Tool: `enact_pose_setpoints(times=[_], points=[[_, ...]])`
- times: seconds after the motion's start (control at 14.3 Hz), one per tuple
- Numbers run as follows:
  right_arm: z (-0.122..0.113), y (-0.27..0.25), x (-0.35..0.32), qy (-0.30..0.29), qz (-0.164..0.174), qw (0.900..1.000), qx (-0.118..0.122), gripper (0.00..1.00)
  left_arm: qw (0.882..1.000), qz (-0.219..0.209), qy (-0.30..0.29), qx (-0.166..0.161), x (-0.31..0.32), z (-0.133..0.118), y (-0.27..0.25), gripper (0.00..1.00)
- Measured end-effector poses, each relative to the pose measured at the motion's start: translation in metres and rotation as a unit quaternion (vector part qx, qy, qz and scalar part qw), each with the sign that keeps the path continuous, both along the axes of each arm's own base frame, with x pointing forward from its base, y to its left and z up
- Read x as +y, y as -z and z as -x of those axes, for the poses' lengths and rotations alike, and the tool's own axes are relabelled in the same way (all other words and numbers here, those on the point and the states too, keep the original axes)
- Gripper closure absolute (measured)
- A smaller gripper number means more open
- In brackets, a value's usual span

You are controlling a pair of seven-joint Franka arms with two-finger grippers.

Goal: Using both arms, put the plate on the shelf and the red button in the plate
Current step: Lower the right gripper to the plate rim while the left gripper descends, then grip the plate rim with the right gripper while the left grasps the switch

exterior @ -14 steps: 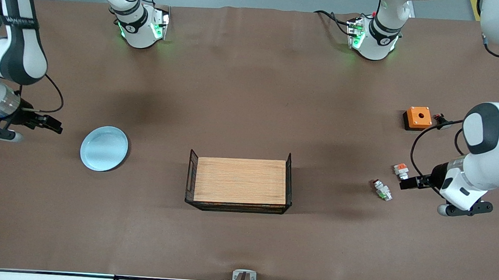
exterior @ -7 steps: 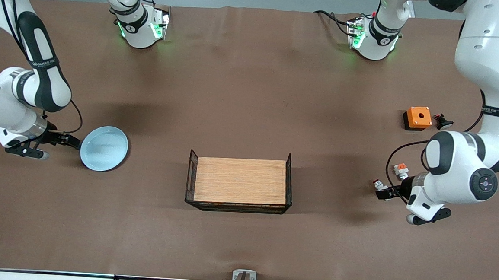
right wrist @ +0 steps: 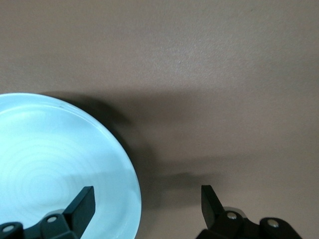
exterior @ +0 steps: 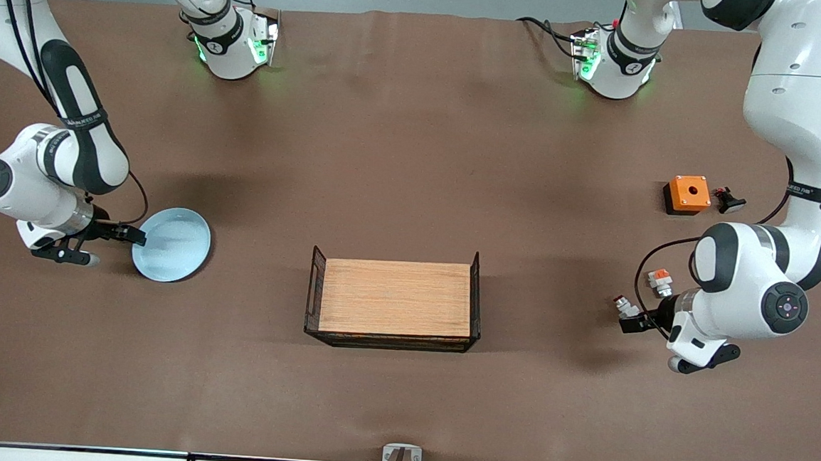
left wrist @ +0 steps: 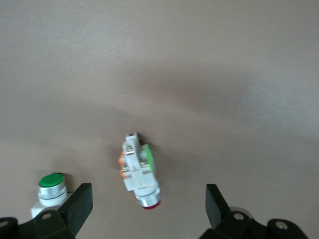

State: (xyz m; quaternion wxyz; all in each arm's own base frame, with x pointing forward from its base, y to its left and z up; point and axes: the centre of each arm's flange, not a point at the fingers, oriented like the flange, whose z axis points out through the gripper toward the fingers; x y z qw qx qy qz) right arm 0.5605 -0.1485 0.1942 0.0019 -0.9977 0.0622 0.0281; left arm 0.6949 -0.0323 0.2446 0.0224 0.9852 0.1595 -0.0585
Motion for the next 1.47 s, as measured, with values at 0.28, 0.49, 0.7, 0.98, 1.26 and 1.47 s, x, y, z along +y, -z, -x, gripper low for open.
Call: enact_pose_setpoints(times=[0.28,0.49,0.7,0.98,1.26,1.47], points=[[0.001,0.008,0.002,-0.001,-0.003,1.000,0.007,0.29,1.000,-0.020,-0.006,0.014,0.000,0.009,0.024,0.00],[0.002,0.011,0.005,-0.003,-0.005,1.000,0.011,0.52,1.000,-0.021,-0.011,0.007,-0.001,0.014,0.041,0.00],[0.002,0.013,0.007,-0.005,-0.006,1.000,0.013,0.62,1.000,-0.021,-0.016,-0.006,-0.002,0.020,0.054,0.00],[0.001,0.013,0.010,-0.007,-0.007,1.000,0.013,0.79,0.999,-0.019,-0.018,-0.019,-0.003,0.021,0.058,0.09],[-0.001,0.012,0.015,-0.012,-0.008,1.000,0.012,0.91,0.999,-0.019,-0.022,-0.021,-0.003,0.021,0.058,0.35],[-0.005,0.007,0.019,-0.015,-0.009,1.000,0.012,0.96,0.999,-0.019,-0.022,-0.021,-0.004,0.021,0.058,0.52]])
